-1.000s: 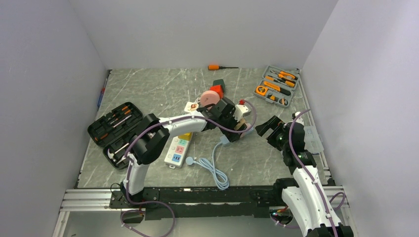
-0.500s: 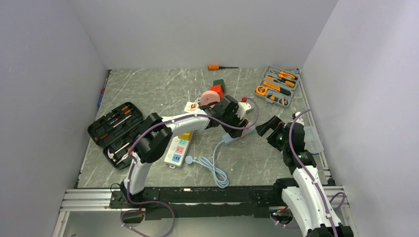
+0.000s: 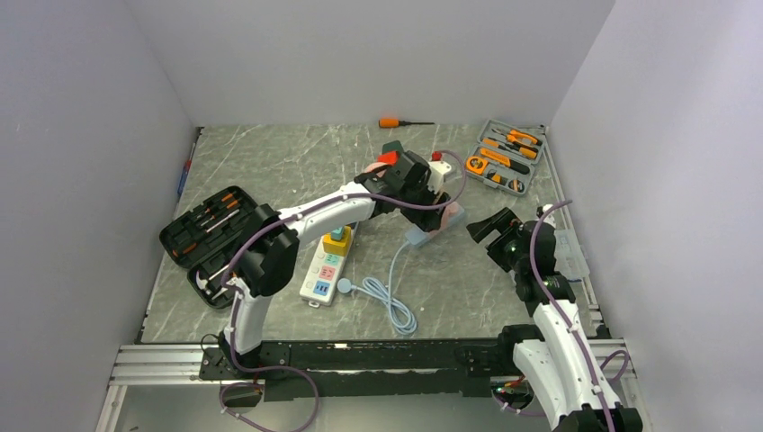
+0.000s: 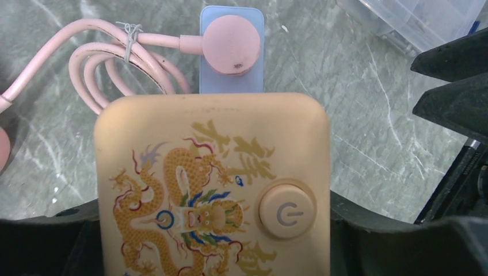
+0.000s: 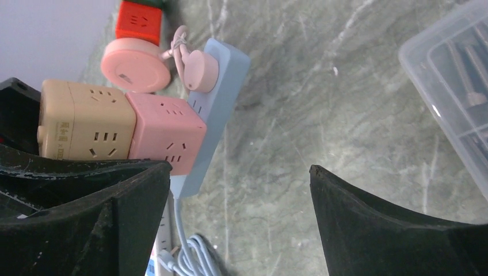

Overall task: Pull the plug off the socket
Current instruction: Remove the plug from the socket.

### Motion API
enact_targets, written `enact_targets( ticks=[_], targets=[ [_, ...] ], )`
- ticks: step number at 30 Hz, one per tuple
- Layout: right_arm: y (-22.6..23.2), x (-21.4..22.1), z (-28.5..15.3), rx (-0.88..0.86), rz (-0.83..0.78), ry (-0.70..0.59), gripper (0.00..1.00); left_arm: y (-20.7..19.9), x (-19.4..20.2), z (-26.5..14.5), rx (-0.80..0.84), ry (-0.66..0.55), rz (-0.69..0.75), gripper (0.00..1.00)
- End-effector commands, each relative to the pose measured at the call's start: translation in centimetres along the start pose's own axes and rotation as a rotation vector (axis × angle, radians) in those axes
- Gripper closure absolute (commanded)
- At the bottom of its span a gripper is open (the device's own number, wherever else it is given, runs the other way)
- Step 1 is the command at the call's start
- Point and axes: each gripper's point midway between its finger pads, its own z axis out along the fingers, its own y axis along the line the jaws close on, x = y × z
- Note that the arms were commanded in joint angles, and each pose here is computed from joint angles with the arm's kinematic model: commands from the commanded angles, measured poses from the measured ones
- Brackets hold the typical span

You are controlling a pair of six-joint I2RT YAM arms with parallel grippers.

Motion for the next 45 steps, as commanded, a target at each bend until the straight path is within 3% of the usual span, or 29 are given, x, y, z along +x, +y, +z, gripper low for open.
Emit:
enact_targets(
  ticks=[1,16,32,45],
  targets=[
    [2.9,-1.9,0.2,-0.120,0.057,-0.066,0.09,-0.5,-8.5,-7.1,-0.005,-0.249,-0.030,0.91],
    [8.5,-3.9,3.1,-0.322,0.184,-0.040,0.20,-2.7,-11.2,-10.4,0.119,-0.318,-0.091,0.94],
    [11.0,-1.3,6.2,-0.378,0.213,0.050,0.30,-3.0,-12.0,-10.5,0.147,-0.334,-0.098,0.96],
    [13.2,1.4,7.5,-0.434,0.240,0.126,0.46,-3.0,-12.3,-10.3,0.147,-0.338,-0.096,0.97]
  ],
)
